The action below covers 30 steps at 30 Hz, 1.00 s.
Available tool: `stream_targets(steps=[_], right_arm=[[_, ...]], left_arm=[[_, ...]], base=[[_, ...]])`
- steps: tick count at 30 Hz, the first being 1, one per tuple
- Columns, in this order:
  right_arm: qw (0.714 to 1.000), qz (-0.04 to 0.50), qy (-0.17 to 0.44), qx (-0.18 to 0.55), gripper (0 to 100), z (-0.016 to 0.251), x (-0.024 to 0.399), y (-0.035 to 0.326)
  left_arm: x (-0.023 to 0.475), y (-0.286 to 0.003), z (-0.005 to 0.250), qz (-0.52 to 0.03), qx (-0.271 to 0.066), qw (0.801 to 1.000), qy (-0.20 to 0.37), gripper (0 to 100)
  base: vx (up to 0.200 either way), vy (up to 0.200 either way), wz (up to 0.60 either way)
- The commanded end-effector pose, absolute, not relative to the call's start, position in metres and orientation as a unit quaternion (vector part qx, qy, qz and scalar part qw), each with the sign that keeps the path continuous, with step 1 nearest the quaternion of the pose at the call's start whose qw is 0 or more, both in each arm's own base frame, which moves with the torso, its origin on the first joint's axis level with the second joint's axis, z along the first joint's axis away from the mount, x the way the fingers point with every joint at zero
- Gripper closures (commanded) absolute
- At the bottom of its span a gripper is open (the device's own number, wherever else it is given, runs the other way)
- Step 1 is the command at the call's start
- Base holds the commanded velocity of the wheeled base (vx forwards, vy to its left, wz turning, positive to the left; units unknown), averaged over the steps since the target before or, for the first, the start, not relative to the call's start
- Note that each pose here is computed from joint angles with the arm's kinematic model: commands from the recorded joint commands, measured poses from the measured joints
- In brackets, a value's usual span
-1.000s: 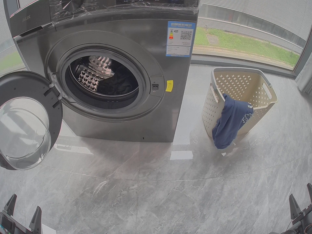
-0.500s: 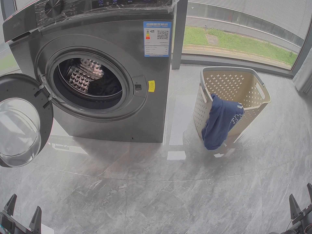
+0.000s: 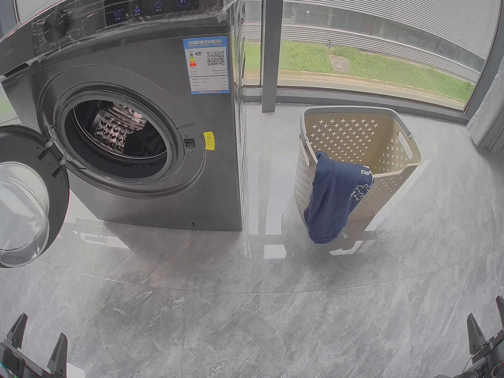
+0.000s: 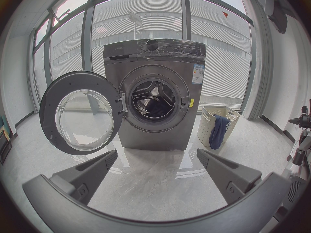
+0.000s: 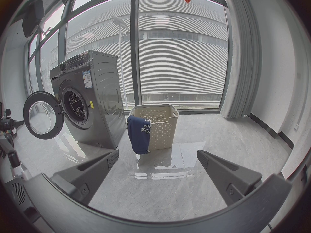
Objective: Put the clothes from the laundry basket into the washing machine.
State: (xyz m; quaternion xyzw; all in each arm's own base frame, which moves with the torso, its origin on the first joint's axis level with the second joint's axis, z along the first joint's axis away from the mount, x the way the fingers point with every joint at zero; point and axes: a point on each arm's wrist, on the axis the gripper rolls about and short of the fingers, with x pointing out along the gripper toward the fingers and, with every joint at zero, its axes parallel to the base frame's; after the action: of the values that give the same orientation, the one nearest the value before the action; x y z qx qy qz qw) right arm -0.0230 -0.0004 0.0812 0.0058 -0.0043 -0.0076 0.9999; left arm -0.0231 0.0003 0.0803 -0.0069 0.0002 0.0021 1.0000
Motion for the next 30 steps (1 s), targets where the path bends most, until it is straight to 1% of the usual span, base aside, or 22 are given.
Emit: stream_targets(steps=[1, 13, 25, 30], right_arm=[[1.0, -0.008, -0.001, 0.006, 0, 0.076, -0.0226, -0.0003], [1.0, -0.008, -0.002, 0.006, 0, 0.0762, -0.0226, -0.0003], [1.0, -0.008, -0.002, 0.006, 0, 0.0762, -0.0226, -0.0003], [1.0, -0.008, -0.002, 0.006, 0, 0.0762, -0.0226, -0.0003]], left_arm=[[-0.0227, 0.0003, 0.076, 0.002, -0.008, 1.0, 0.003, 0], [-0.0227, 0.0004, 0.076, 0.002, -0.008, 1.0, 0.003, 0], [-0.0227, 0.0004, 0.076, 0.004, -0.01, 1.0, 0.003, 0], [-0.0227, 0.0003, 0.076, 0.003, -0.009, 1.0, 0.003, 0]], base=[[0.2, 0.0, 0.0], [0.2, 0.0, 0.0], [0.0, 0.0, 0.0], [0.0, -0.2, 0.0]])
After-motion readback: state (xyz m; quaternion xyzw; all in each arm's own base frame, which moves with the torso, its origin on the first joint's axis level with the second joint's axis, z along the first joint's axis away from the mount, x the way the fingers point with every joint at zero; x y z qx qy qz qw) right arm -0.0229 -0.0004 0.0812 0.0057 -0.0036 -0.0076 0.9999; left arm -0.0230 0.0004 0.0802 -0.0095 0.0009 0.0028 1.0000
